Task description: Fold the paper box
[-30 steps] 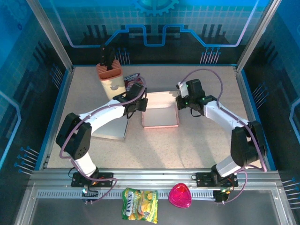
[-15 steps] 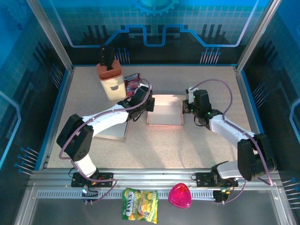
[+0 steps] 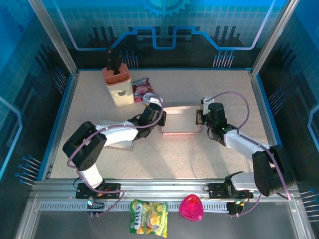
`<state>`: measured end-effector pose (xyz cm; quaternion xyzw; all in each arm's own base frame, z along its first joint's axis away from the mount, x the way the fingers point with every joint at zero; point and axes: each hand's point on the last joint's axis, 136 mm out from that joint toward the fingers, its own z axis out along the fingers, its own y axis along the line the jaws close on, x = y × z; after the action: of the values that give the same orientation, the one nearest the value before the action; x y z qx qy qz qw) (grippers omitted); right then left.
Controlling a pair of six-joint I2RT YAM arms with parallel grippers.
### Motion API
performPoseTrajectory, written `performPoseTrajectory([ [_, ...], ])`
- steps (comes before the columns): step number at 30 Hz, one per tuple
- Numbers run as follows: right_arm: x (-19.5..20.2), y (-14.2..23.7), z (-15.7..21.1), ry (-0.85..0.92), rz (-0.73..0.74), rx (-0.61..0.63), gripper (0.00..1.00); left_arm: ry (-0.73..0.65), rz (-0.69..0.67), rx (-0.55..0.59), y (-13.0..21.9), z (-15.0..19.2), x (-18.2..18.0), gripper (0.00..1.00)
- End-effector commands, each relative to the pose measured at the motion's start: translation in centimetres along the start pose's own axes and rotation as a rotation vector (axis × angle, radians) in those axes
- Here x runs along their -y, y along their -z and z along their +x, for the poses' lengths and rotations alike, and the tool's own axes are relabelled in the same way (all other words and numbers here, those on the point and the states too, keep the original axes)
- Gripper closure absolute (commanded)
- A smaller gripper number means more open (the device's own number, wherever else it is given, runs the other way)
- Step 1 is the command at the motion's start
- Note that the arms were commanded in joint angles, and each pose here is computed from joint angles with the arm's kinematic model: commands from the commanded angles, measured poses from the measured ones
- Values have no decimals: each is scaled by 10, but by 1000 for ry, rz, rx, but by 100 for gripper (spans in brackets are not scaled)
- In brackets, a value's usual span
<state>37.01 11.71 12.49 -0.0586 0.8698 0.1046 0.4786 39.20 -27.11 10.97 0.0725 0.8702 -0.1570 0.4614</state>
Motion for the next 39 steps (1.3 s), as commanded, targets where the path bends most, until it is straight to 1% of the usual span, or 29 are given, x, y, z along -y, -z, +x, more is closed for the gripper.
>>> performPoseTrajectory([
  [1, -21, 9, -7, 21, -54, 67, 100, -20, 125, 78, 7, -4, 31, 100],
  [8, -19, 15, 13, 9, -7, 42, 100, -18, 109, 85, 9, 19, 30, 100],
  [12, -15, 18, 25, -21, 23, 10, 94, -17, 70, 76, 7, 34, 25, 100],
  [14, -14, 23, 36, -47, 33, -34, 88, -6, 42, 77, 8, 42, 19, 100],
  [15, -16, 26, 36, -62, 26, -41, 83, -3, 33, 81, 9, 44, 17, 100],
  [17, -19, 35, 38, -107, 13, -60, 67, -1, 8, 88, 10, 48, 13, 100],
  [20, -29, 48, 42, -197, -48, -91, 51, -14, -50, 88, 11, 53, 7, 100],
  [21, -33, 52, 45, -226, -68, -105, 48, -19, -69, 89, 11, 54, 6, 100],
  [25, -45, 63, 58, -318, -140, -167, 42, -27, -125, 104, 13, 54, 2, 100],
  [28, -50, 69, 63, -351, -172, -186, 38, -29, -145, 111, 15, 53, 2, 100],
  [33, -67, 82, 65, -358, -258, -256, 31, -35, -167, 109, 16, 52, 2, 100],
  [35, -74, 89, 67, -356, -285, -294, 23, -34, -169, 109, 16, 51, 2, 100],
  [39, -88, 101, 72, -352, -351, -369, 16, -30, -174, 109, 16, 51, 2, 100],
])
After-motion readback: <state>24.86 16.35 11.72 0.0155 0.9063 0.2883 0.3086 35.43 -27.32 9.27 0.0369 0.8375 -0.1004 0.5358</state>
